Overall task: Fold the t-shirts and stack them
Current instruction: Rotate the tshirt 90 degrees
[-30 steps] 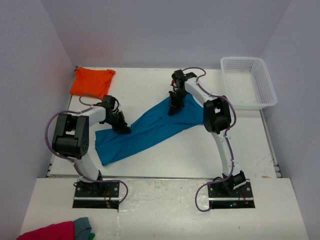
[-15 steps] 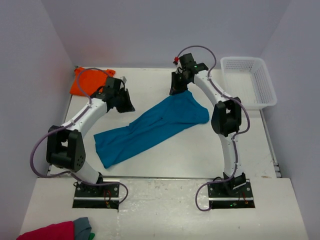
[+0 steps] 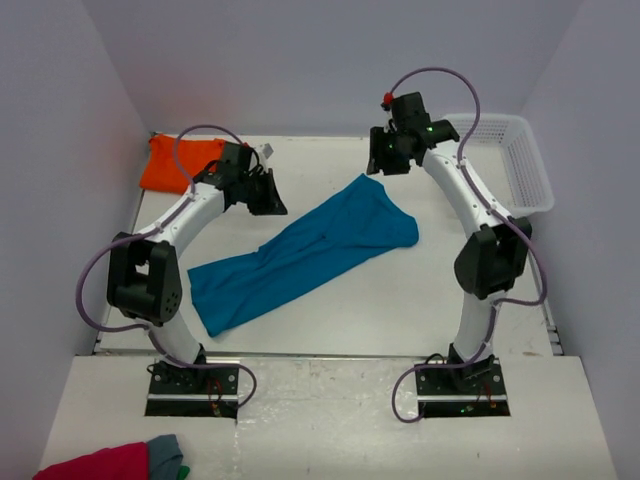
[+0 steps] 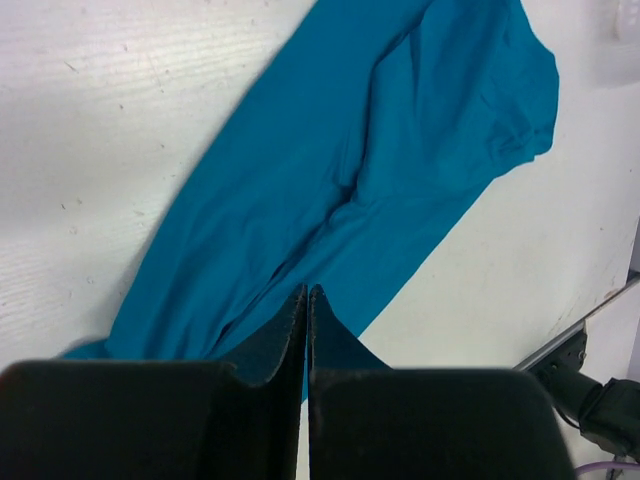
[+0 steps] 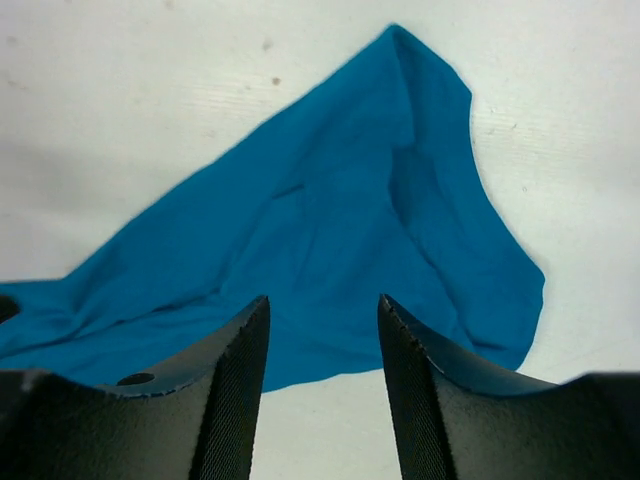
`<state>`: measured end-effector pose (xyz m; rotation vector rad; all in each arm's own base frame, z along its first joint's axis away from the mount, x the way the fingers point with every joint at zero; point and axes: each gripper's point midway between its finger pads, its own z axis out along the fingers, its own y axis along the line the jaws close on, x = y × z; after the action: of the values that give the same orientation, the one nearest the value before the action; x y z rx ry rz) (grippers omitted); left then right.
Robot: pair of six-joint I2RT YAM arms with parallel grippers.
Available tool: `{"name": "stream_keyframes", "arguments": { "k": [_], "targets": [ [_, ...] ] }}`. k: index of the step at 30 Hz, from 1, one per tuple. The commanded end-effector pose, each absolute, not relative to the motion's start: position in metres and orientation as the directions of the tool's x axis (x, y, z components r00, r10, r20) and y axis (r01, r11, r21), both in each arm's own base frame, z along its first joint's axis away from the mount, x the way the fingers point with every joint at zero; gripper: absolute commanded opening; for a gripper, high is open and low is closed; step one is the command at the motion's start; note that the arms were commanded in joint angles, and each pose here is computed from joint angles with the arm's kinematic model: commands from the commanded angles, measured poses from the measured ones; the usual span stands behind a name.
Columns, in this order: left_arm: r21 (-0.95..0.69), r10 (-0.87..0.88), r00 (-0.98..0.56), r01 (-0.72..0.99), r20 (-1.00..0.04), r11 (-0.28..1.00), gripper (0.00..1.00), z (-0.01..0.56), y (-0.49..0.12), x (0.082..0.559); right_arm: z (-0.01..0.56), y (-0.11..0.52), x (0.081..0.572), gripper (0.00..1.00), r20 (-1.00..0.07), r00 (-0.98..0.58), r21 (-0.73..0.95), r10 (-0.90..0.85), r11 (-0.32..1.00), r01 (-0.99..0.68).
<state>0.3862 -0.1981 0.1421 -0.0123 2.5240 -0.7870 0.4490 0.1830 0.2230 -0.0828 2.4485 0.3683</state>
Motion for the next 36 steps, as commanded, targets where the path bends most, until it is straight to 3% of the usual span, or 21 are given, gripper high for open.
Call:
{"name": "stream_keyframes", "arguments": {
  "k": [1,4,9,22,36],
  "targets": [
    [-0.561,-0.112,-0.88,0.192,-0.462,0.805,0.01,0.147,-0.208,0.377,0.168,0.173,0.454,0.49,-0.491,-0.87,0.175,-0.03,0.976,-0.132],
    [-0.564,-0.093,-0.876,0.22,-0.473,0.796,0.02,0.152,-0.211,0.374,0.138,0.174,0.467,0.55,-0.438,-0.897,0.163,-0.054,0.977,-0.138],
    [-0.583,-0.067,-0.883,0.247,-0.464,0.774,0.03,0.156,-0.216,0.368,0.101,0.172,0.485,0.54,-0.365,-0.929,0.215,-0.054,0.966,-0.14],
    [-0.602,-0.05,-0.89,0.263,-0.452,0.754,0.03,0.159,-0.223,0.369,0.079,0.188,0.487,0.45,-0.324,-0.944,0.333,-0.066,0.926,-0.179],
    [-0.598,-0.033,-0.89,0.277,-0.454,0.752,0.03,0.164,-0.222,0.367,0.058,0.193,0.485,0.43,-0.276,-0.958,0.361,-0.073,0.916,-0.174]
  ]
}}
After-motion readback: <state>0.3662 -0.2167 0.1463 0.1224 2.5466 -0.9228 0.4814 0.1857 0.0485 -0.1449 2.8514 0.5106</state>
